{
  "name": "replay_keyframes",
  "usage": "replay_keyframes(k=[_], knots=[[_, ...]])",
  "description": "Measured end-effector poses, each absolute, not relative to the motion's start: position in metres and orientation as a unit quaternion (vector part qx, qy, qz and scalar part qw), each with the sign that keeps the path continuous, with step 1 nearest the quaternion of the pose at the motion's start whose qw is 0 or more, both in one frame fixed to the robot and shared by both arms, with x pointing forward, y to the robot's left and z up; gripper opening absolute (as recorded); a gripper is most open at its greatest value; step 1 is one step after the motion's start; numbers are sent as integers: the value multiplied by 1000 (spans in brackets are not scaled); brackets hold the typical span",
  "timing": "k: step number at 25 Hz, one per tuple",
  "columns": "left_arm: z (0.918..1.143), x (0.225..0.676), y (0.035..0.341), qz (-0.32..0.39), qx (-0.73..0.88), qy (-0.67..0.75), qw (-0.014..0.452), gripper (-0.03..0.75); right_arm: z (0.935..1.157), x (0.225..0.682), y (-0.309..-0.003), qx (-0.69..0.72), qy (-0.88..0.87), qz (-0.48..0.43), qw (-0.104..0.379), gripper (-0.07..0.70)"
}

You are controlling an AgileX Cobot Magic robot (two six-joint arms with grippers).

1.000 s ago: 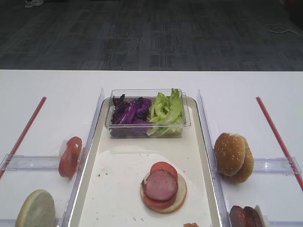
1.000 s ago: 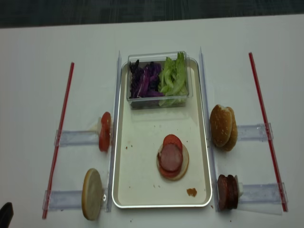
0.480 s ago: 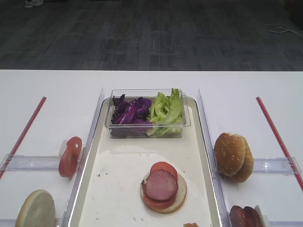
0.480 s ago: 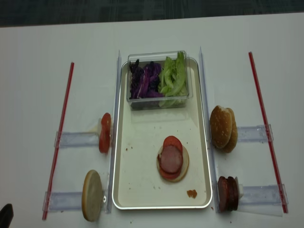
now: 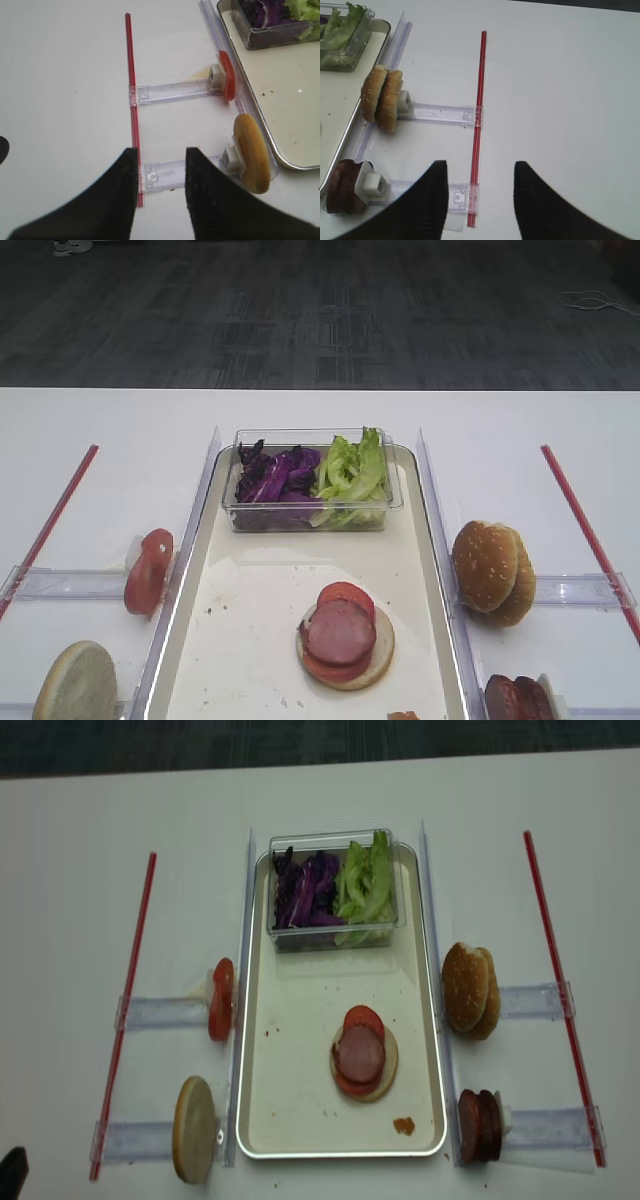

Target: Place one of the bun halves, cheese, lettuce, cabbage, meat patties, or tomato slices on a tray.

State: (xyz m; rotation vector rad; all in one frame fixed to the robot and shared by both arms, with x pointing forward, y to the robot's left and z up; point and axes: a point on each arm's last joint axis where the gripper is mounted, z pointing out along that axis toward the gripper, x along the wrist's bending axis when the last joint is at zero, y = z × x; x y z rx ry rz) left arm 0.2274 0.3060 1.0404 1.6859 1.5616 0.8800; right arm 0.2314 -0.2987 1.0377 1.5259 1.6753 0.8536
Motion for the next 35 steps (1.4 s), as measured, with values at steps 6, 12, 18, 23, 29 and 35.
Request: replay_keyframes(k=[6,12,18,23,29,35], knots=[[1040,227,306,337,646,598,334,225,1038,231,-300,590,647,325,356,336],[1040,227,306,337,646,598,334,225,1038,231,-300,590,647,325,357,332],[1040,227,306,337,646,598,334,225,1038,231,-300,590,647,325,357,330],[1040,227,306,337,646,598,334,225,1038,231,-300,590,647,325,357,330],[1040,227,306,337,646,598,334,225,1038,231,-300,590,647,325,357,329],[1040,227,306,337,646,598,334,225,1038,231,-300,590,647,325,357,328]])
